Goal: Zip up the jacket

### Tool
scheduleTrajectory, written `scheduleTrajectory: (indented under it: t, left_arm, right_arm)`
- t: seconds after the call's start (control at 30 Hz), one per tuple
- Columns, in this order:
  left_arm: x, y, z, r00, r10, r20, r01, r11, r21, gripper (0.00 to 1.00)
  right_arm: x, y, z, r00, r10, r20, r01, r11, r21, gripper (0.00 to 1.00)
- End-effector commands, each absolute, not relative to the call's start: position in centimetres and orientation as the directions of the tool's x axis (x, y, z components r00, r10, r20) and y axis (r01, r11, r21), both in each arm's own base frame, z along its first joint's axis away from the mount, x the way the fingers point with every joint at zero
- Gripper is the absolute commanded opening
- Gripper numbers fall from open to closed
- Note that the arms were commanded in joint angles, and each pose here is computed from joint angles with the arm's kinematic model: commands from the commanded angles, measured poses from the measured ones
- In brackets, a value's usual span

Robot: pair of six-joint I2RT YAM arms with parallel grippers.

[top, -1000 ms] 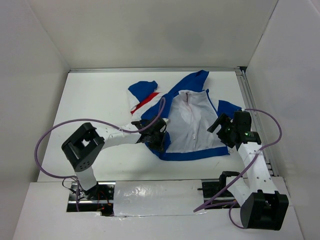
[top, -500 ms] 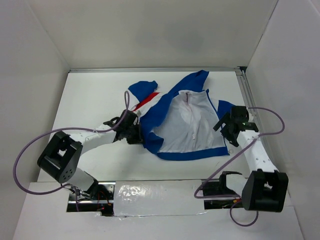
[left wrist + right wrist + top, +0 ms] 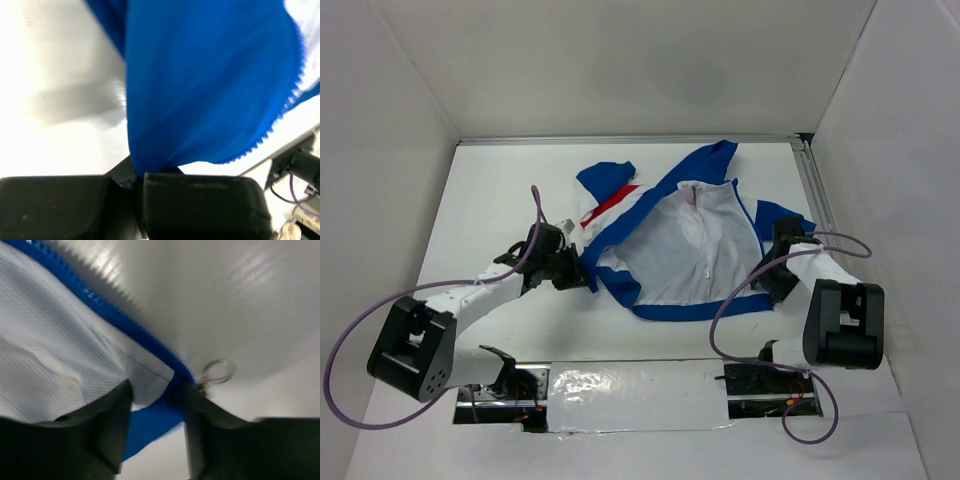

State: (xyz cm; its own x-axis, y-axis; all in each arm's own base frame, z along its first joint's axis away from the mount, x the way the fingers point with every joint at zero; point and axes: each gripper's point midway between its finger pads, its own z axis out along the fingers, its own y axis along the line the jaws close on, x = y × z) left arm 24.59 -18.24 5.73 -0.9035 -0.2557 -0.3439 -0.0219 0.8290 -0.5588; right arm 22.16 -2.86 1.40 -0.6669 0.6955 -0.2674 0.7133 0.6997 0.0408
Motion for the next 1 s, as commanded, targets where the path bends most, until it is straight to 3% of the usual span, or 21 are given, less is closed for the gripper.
scheduleTrajectory:
  t: [0.0, 0.1, 0.17, 0.3, 0.47, 0.6, 0.67, 0.77, 0.87, 0.9, 0.97]
  left_arm:
    - [24.4, -19.2, 8.0, -0.885, -0.23, -0.405, 0.077, 0.785, -0.615, 0.0]
    - [23.9, -19.6, 9.1, -0.882, -0.222, -0.415, 0.108, 0.762, -0.639, 0.0]
    - [23.6, -20.1, 9.8, -0.878, -0.215, -0.427, 0.134, 0.747, -0.651, 0.0]
    - [22.8, -21.5, 10.9, -0.881, -0.192, -0.433, 0.169, 0.727, -0.666, 0.0]
    - [22.5, -22.7, 11.9, -0.887, -0.191, -0.419, 0.162, 0.722, -0.672, 0.0]
    - [22.5, -22.4, 11.5, -0.906, -0.224, -0.36, 0.08, 0.744, -0.664, 0.0]
    - [22.3, -22.2, 11.0, -0.917, -0.23, -0.327, 0.044, 0.754, -0.656, 0.0]
    - [22.0, -21.7, 9.9, -0.923, -0.244, -0.296, 0.001, 0.77, -0.638, 0.0]
    - [21.9, -21.1, 8.7, -0.925, -0.264, -0.272, -0.042, 0.785, -0.618, 0.0]
    - [21.8, -21.1, 8.6, -0.928, -0.263, -0.264, -0.047, 0.785, -0.618, 0.0]
    - [21.5, -21.1, 8.1, -0.932, -0.26, -0.251, -0.053, 0.785, -0.617, 0.0]
  right_arm:
    - [23.3, -1.9, 1.0, -0.675, 0.696, -0.247, 0.696, 0.711, 0.103, 0.45]
    - [24.5, -1.2, 1.7, -0.689, 0.671, -0.275, 0.657, 0.738, 0.155, 0.22]
    - [25.0, -1.6, 3.0, -0.668, 0.666, -0.332, 0.659, 0.737, 0.153, 0.0]
    - [25.8, -1.3, 7.4, -0.635, 0.622, -0.458, 0.615, 0.766, 0.187, 0.0]
    - [25.9, 1.7, 13.0, -0.674, 0.462, -0.576, 0.542, 0.839, 0.038, 0.0]
    - [23.6, 7.1, 12.6, -0.801, 0.301, -0.518, 0.421, 0.897, -0.13, 0.0]
    - [21.5, 11.0, 10.7, -0.878, 0.157, -0.452, 0.276, 0.938, -0.209, 0.0]
    - [18.1, 17.7, 9.0, -0.922, -0.068, -0.381, 0.013, 0.978, -0.208, 0.39]
    - [15.1, 23.4, 9.5, -0.872, -0.258, -0.416, -0.225, 0.966, -0.129, 0.62]
    - [14.5, 24.5, 9.8, -0.852, -0.302, -0.428, -0.291, 0.952, -0.094, 0.76]
    - [14.2, 26.7, 11.9, -0.826, -0.267, -0.496, -0.344, 0.936, 0.07, 0.8]
